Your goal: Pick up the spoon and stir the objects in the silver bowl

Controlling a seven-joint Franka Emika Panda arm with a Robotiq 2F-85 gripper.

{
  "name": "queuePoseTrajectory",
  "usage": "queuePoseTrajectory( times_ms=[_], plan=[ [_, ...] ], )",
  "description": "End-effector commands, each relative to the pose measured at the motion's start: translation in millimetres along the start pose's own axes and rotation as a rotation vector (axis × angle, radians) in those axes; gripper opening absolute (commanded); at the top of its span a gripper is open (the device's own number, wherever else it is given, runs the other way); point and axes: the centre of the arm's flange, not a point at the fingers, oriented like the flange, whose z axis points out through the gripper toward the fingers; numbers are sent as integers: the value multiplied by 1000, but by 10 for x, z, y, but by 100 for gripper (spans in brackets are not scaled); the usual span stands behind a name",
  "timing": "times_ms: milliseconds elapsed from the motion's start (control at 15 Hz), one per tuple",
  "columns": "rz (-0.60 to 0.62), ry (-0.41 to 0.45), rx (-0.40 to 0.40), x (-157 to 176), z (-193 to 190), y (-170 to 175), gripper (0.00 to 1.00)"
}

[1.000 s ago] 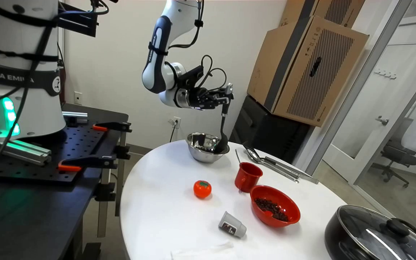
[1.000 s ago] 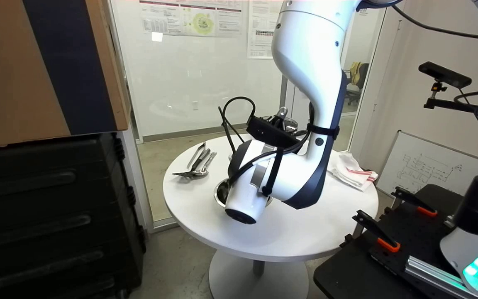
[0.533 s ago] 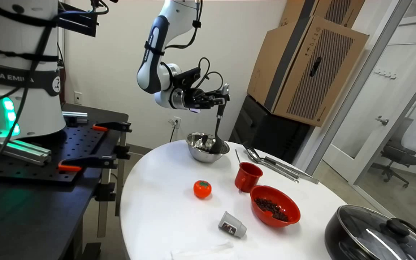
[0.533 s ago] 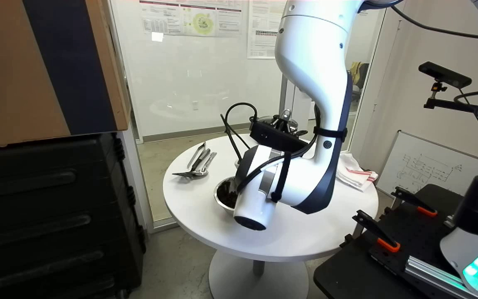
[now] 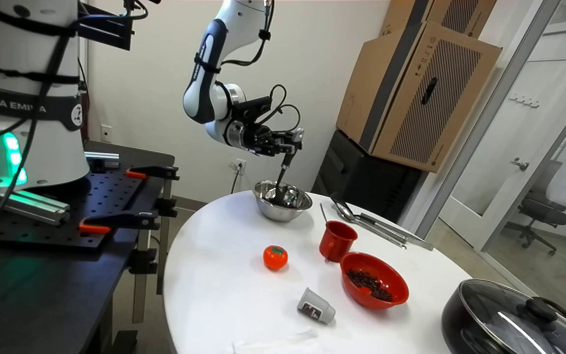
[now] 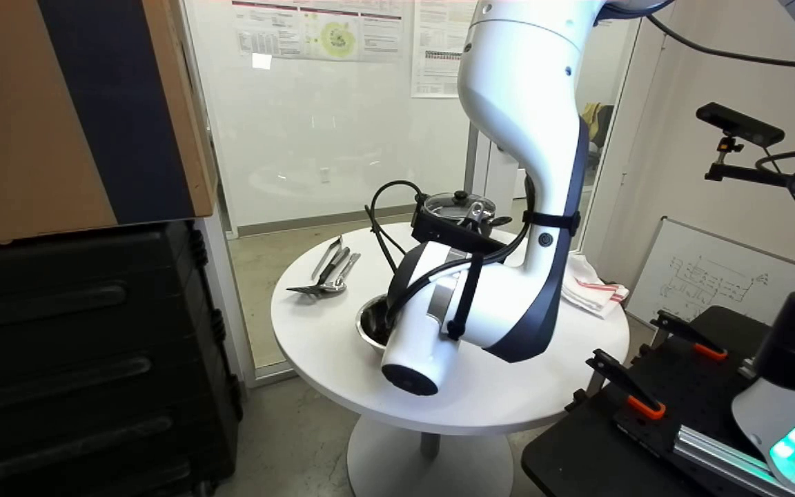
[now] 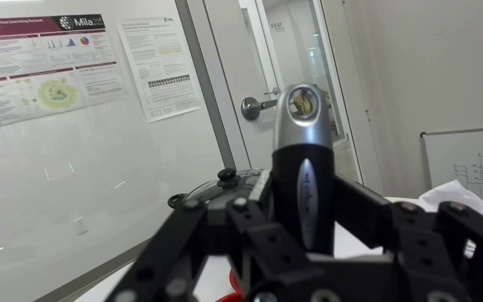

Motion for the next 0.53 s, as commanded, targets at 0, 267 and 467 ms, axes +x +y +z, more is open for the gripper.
queuePoseTrajectory(
  times_ms=[0, 267, 467],
  plan=[
    [-1, 22, 45, 11, 7, 38, 10],
    [51, -19, 35, 20, 86, 112, 10],
    [102, -63, 25, 18, 190, 174, 10]
  ],
)
